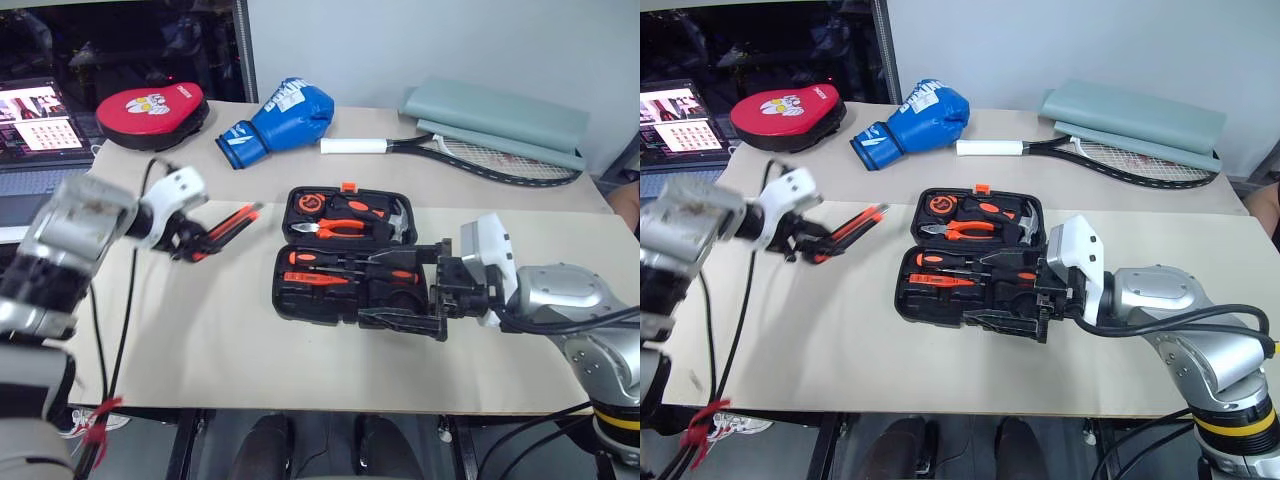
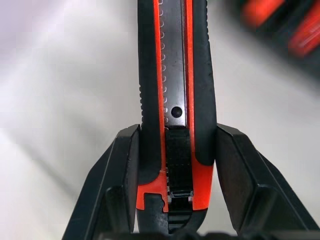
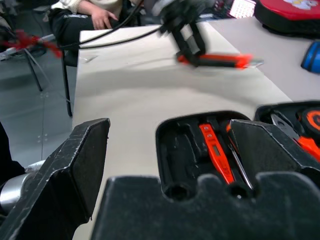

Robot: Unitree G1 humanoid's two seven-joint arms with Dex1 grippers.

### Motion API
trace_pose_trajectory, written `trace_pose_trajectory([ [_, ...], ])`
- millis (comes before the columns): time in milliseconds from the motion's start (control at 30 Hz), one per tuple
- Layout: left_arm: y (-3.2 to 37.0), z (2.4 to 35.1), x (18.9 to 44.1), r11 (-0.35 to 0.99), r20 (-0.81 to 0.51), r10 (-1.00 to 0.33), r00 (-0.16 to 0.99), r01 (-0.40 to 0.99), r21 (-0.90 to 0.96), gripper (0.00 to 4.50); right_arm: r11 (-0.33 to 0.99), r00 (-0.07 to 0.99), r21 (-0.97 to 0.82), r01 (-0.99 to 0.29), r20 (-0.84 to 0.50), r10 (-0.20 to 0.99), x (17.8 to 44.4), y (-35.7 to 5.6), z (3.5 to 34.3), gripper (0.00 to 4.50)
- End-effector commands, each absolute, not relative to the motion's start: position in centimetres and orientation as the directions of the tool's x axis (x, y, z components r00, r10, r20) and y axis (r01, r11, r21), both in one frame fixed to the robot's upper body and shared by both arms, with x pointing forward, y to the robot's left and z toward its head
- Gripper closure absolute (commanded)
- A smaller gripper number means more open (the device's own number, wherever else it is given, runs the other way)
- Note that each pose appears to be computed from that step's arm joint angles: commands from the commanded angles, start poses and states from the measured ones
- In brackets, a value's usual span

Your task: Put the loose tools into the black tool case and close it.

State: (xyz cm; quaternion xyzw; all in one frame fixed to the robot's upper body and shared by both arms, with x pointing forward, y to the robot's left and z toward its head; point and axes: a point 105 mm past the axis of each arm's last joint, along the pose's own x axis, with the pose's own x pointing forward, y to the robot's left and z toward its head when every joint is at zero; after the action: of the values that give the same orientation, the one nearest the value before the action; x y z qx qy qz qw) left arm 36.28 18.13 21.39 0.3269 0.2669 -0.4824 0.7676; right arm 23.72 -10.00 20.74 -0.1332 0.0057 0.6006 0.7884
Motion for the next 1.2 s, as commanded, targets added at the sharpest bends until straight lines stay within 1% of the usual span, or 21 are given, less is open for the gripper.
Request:
trace_pose_trajectory([
  [33,14.6,22.2,35.1,0.066,-0.778,-0.582,0.239,0.967,0.248,2.75,0.250,0.292,-0.237,-0.939,-0.162,0.943,23.2,-10.2,21.5,0.00],
  [133,12.1,21.8,35.0,-0.056,-0.799,-0.571,0.189,0.962,0.267,2.75,0.267,0.310,-0.238,-0.934,-0.164,0.936,23.3,-10.5,21.4,0.00],
  [200,10.2,21.1,34.9,-0.100,-0.820,-0.549,0.160,0.962,0.254,2.75,0.281,0.323,-0.233,-0.931,-0.165,0.932,23.2,-10.6,21.3,0.00],
  [233,9.5,20.7,34.5,-0.124,-0.833,-0.537,0.137,0.963,0.238,2.75,0.286,0.327,-0.231,-0.930,-0.167,0.930,23.1,-10.7,21.2,0.00],
  [300,8.8,20.0,33.9,-0.126,-0.856,-0.508,0.098,0.974,0.186,2.75,0.292,0.334,-0.228,-0.929,-0.169,0.927,22.9,-10.8,21.1,0.00],
  [367,8.2,19.5,32.6,-0.174,-0.864,-0.502,0.039,0.974,0.145,2.75,0.302,0.342,-0.224,-0.926,-0.166,0.925,22.8,-10.9,21.1,0.00],
  [433,7.9,19.0,31.8,-0.218,-0.877,-0.479,0.017,0.966,0.137,2.75,0.315,0.353,-0.221,-0.923,-0.160,0.922,22.8,-10.9,21.1,0.00],
  [567,7.0,17.8,31.1,-0.209,-0.889,-0.457,0.007,0.971,0.116,2.75,0.335,0.369,-0.212,-0.918,-0.152,0.917,22.5,-10.8,20.8,0.00],
  [867,6.9,15.4,30.7,-0.160,-0.906,-0.422,0.029,0.981,0.106,2.75,0.367,0.396,-0.199,-0.909,-0.138,0.908,21.9,-10.7,20.4,0.00],
  [1100,6.2,14.6,30.5,-0.168,-0.904,-0.427,0.019,0.981,0.100,2.75,0.380,0.410,-0.200,-0.903,-0.136,0.902,21.9,-10.8,20.5,0.00],
  [1200,6.0,14.4,30.6,-0.148,-0.900,-0.436,0.015,0.985,0.089,2.75,0.385,0.414,-0.199,-0.901,-0.134,0.900,21.9,-10.8,20.5,0.00],
])
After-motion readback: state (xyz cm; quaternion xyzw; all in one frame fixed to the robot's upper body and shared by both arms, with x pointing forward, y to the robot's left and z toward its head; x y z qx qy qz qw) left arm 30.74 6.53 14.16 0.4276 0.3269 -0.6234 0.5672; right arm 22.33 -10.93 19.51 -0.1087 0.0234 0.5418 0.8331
